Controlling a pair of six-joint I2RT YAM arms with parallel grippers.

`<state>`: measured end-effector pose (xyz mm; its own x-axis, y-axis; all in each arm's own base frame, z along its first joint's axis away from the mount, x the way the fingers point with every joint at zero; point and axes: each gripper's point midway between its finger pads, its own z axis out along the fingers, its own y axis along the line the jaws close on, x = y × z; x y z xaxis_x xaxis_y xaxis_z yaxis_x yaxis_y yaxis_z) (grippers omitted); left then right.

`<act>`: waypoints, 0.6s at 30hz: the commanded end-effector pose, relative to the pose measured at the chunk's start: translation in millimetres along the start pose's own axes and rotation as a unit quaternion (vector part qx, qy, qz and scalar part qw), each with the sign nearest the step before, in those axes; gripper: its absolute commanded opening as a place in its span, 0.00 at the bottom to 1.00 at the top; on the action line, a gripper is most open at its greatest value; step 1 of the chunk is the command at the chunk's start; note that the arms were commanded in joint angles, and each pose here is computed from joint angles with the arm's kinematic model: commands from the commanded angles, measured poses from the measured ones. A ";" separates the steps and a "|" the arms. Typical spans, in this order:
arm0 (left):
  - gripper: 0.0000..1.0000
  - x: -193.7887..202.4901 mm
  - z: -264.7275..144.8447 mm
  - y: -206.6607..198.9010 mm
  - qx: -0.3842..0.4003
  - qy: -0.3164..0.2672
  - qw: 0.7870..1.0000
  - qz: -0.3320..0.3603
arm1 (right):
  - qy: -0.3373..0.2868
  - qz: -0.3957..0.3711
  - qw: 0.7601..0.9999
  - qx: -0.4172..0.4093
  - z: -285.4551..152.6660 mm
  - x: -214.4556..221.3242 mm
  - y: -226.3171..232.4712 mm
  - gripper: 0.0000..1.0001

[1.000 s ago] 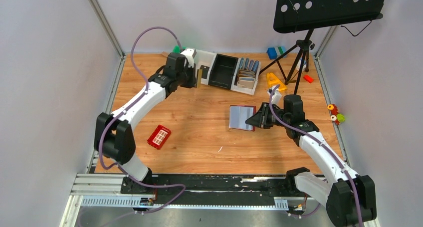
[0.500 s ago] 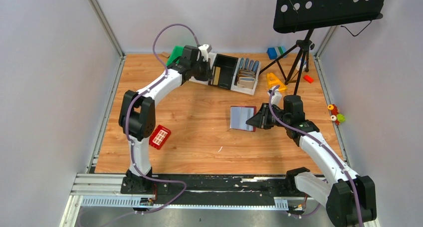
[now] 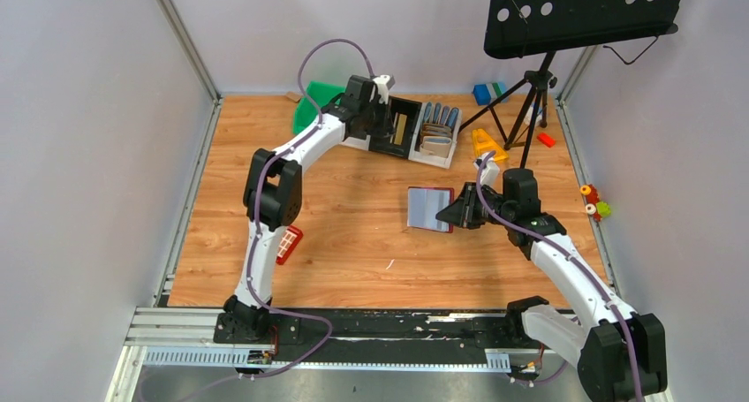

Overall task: Take the credit cards out of the card holder
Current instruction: Place the credit card in the storage box.

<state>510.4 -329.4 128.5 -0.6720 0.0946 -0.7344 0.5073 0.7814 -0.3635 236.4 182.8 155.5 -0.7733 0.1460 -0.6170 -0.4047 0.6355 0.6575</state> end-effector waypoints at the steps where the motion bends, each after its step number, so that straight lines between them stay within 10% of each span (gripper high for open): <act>1: 0.00 -14.8 12.2 1.5 0.002 -0.011 1.000 0.009 | -0.029 -0.033 0.999 -0.015 -3.4 -18.7 10.6 0.00; 6: 0.02 -6.0 27.0 7.5 0.003 0.005 1.000 0.014 | -0.029 -0.033 0.999 -0.008 -1.2 -17.4 5.0 0.00; 12: 0.35 -5.9 12.4 14.3 -0.023 0.011 0.999 0.044 | -0.026 -0.023 0.999 -0.008 3.9 -15.4 -1.9 0.00; 18: 0.38 -30.9 -28.7 -3.8 -0.026 -0.021 0.997 0.065 | -0.020 -0.011 0.999 -0.025 8.7 -13.6 0.3 0.00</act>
<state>517.6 -322.1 83.5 -0.7025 0.1803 -0.6885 0.5014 0.8119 -0.2990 243.5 182.2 147.0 -0.7798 0.1509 -0.6076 -0.3922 0.6387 0.6620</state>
